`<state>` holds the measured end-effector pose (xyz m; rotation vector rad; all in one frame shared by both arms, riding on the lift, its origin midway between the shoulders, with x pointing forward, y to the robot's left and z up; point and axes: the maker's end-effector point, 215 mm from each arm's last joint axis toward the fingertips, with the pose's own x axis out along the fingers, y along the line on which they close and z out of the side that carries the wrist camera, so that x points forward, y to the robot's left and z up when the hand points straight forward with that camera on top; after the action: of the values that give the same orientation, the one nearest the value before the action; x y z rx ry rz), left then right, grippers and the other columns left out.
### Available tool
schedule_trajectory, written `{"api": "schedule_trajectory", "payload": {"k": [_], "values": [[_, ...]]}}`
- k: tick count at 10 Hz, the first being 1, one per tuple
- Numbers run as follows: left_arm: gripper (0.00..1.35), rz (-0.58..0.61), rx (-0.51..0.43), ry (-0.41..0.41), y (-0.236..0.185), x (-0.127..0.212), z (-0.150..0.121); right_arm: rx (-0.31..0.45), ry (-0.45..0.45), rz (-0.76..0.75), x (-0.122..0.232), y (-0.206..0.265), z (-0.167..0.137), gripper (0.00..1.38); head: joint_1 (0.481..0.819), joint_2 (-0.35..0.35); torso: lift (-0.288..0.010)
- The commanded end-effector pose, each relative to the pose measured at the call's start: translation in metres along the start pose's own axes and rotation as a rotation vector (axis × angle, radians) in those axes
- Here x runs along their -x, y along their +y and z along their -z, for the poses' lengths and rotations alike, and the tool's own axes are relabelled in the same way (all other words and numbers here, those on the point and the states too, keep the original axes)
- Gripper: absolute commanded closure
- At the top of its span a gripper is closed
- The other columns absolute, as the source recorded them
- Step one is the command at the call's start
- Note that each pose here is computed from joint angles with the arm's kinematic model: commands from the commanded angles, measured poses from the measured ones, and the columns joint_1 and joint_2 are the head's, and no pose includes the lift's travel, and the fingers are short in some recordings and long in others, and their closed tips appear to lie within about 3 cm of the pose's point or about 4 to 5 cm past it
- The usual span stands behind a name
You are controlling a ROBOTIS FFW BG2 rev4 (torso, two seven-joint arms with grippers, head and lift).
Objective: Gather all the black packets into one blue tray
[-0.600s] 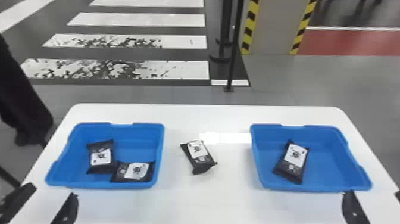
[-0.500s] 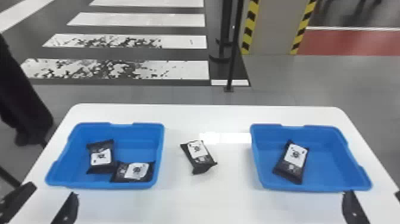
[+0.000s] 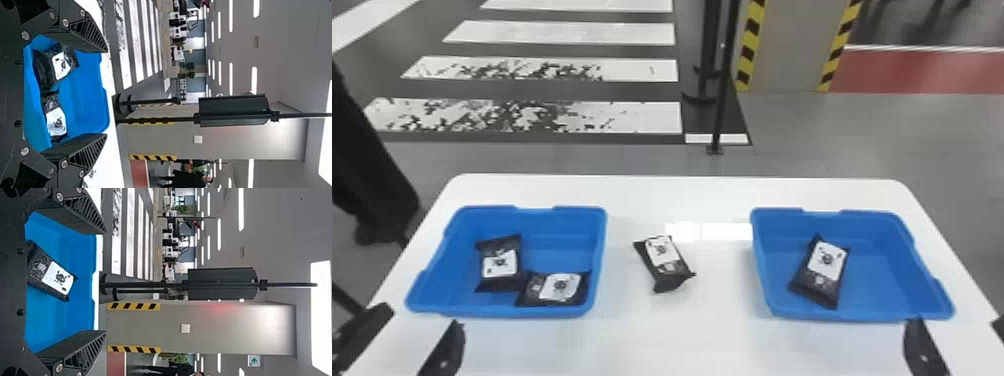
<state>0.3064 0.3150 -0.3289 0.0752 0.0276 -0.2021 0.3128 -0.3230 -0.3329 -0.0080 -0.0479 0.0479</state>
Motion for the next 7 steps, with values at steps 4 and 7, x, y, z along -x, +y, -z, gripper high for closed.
{"api": "schedule_trajectory", "payload": {"k": [4, 7], "values": [[0.29, 0.083, -0.068, 0.085, -0.017, -0.035, 0.019, -0.02, 0.001, 0.0, -0.001, 0.004, 0.003, 0.12, 0.695, -0.018, -0.11], [0.29, 0.176, -0.135, 0.137, -0.036, -0.074, 0.036, -0.025, -0.003, 0.002, -0.001, 0.003, 0.002, 0.12, 0.695, -0.073, -0.11]]}}
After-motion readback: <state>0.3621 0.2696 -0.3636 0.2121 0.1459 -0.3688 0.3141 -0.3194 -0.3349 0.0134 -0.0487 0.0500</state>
